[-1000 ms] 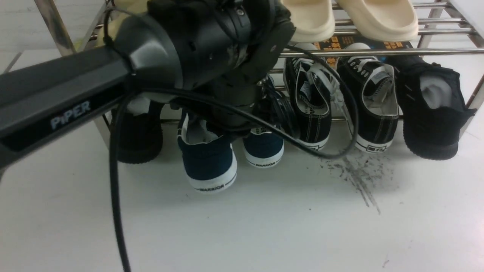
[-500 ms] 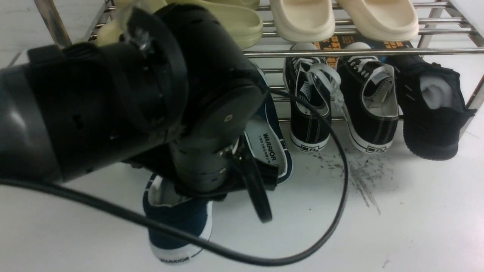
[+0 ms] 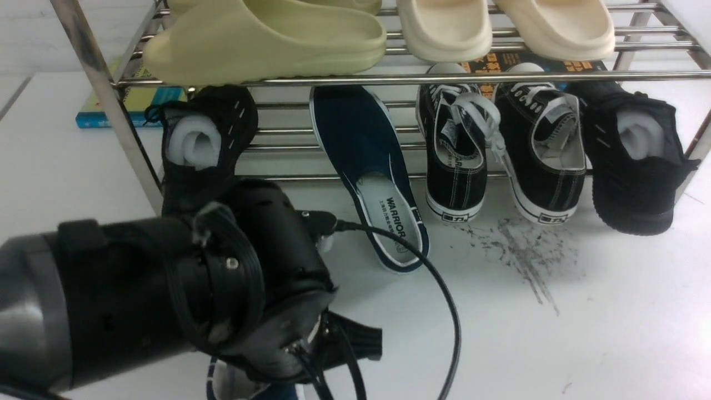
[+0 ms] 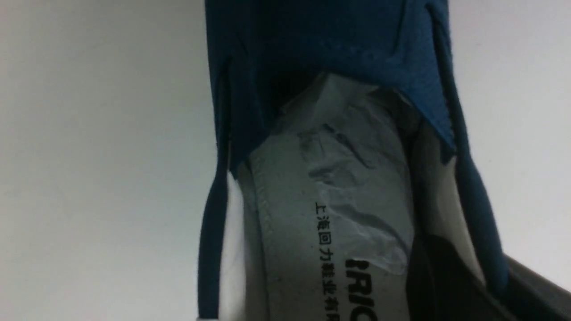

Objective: Take the shoes off the shelf with your hand on the white table.
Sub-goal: 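Set the held shoe down on the floor in front of the rack with the left gripper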

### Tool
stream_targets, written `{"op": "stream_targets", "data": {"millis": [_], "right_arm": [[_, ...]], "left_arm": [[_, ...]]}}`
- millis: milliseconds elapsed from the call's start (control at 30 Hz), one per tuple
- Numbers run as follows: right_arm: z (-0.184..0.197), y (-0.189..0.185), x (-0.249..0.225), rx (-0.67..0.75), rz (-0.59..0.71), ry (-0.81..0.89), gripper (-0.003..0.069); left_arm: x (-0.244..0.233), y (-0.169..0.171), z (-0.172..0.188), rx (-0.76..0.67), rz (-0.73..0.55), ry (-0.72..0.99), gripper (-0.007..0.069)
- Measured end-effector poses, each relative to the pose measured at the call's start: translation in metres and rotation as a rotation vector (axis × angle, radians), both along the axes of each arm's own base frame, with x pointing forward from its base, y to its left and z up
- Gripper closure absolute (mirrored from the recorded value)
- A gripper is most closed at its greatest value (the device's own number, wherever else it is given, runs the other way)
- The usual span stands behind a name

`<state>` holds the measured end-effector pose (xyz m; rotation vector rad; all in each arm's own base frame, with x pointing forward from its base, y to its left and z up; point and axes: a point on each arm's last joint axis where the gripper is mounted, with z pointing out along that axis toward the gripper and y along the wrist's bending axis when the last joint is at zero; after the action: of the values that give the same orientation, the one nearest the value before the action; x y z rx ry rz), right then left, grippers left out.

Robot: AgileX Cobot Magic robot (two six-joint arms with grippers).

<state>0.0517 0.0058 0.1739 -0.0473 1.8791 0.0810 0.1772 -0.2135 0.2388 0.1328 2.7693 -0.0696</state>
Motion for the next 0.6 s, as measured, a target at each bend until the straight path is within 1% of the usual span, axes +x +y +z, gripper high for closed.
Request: {"op": "stream_targets", "data": {"millis": [300,400,600], "right_arm": [[0.000,0.000,0.000,0.000,0.000,0.000,0.0419],[0.000,0.000,0.000,0.000,0.000,0.000,0.0419],[0.000,0.000,0.000,0.000,0.000,0.000,0.0419]], "left_arm": [[0.008,-0.019,-0.042,0.008,-0.030,0.044,0.0592],[0.009,-0.027,-0.053,-0.016,-0.030,0.065,0.0589],[0.009,-0.029,-0.058,-0.028,-0.024,0.078,0.0586]]}}
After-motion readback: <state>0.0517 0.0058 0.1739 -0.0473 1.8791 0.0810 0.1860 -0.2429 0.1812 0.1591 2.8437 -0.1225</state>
